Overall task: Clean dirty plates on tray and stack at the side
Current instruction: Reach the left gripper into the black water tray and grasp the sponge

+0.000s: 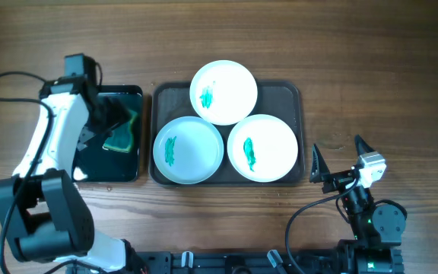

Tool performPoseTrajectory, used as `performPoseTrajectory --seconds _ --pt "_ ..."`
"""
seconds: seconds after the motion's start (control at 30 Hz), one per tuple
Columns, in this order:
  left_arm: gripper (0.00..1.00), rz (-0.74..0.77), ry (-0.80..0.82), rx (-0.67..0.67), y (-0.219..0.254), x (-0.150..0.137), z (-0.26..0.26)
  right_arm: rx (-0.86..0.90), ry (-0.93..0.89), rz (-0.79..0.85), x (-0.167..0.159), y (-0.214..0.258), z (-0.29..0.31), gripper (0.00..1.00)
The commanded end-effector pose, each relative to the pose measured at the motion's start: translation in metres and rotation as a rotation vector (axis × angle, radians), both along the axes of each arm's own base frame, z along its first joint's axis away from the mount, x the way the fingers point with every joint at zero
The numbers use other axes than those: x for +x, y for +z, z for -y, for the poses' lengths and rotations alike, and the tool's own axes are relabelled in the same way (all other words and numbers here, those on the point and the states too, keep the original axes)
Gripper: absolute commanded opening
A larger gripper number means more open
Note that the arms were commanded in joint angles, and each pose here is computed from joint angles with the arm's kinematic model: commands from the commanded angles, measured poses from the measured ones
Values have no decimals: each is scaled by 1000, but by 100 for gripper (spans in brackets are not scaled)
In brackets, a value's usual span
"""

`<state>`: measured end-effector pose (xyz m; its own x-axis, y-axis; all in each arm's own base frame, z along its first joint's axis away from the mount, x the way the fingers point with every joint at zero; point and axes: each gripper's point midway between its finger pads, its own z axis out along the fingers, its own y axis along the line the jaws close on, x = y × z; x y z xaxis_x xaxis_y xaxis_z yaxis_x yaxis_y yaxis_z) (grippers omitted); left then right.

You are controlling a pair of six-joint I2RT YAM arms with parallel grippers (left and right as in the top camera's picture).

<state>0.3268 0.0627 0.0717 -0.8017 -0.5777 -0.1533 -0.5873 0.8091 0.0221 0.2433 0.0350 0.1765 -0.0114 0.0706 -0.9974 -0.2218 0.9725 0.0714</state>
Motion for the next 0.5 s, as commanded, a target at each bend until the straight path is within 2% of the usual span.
performPoseTrajectory --seconds 0.0,0.17,0.27,0.37,0.47 --pt "90 -4 -94 -145 -17 -7 8 -18 17 10 -1 1 -3 100" --pt "90 -16 -94 -150 -25 -9 6 -18 16 9 -1 1 -3 100" --pt "91 10 -206 -205 -26 -2 20 -18 16 9 -1 1 -3 100" --pt "91 19 -240 -213 -27 1 25 -18 16 10 -1 1 -3 100" --pt "84 11 -242 -158 -30 1 16 -18 16 9 -1 1 -3 100"
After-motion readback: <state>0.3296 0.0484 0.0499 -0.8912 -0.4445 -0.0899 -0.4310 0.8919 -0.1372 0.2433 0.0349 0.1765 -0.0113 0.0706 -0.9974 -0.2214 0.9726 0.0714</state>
